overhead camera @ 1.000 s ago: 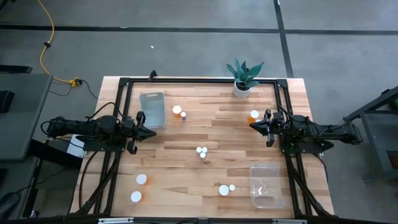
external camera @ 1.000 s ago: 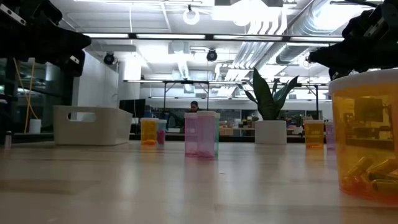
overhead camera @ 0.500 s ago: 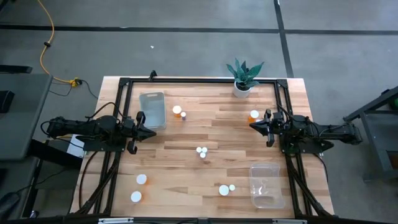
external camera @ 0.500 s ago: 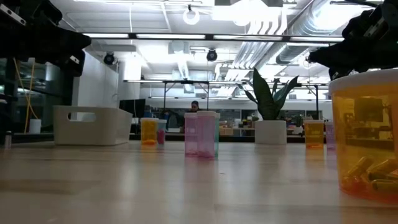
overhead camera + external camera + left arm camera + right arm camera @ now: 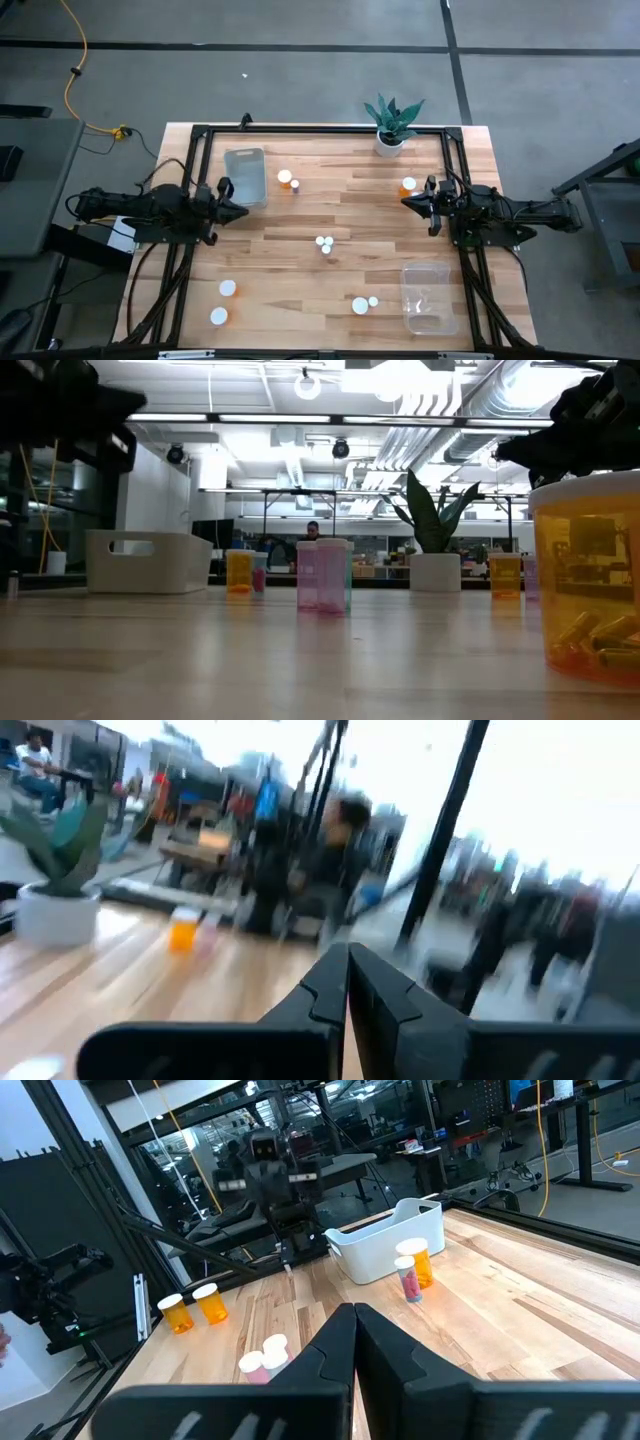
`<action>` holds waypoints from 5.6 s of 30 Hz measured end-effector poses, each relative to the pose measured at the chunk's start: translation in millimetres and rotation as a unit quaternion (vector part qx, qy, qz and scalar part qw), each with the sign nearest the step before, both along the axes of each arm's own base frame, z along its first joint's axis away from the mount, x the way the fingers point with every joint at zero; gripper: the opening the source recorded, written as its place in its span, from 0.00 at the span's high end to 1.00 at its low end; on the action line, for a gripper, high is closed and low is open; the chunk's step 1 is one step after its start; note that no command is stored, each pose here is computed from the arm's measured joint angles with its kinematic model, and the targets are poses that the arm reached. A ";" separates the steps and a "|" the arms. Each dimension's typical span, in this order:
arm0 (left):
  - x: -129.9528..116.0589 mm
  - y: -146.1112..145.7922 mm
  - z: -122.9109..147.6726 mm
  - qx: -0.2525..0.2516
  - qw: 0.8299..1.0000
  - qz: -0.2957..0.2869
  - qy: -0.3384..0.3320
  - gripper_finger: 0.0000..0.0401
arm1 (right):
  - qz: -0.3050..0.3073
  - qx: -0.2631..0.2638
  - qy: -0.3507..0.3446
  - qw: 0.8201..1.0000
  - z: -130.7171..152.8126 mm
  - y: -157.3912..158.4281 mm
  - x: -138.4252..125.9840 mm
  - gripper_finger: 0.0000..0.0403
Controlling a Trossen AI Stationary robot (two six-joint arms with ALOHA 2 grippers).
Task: Pick and place medicine bottles into bin by pill shape (circle, oval)
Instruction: Put the orange capsule bottle into the gray bin
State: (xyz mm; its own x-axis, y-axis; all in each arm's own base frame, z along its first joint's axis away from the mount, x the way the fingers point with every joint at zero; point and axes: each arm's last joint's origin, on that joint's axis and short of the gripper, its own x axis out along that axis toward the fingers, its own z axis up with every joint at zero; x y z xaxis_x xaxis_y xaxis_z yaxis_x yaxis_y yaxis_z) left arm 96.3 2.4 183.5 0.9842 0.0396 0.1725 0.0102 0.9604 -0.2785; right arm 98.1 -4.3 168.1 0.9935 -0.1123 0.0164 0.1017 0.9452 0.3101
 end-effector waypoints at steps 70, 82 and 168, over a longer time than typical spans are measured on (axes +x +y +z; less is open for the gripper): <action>69.9 -183.8 37.7 0.169 0.734 -0.110 0.648 0.31 | 0.000 0.000 0.000 1.000 0.0 0.0 0.0 1.00; 68.1 -178.4 15.8 0.145 0.727 -0.080 0.667 0.31 | 0.000 0.000 0.000 1.000 -0.1 0.0 0.0 1.00; 73.6 14.8 151.9 0.126 0.758 0.134 0.625 0.50 | 0.000 0.000 0.000 1.000 0.0 0.0 0.0 1.00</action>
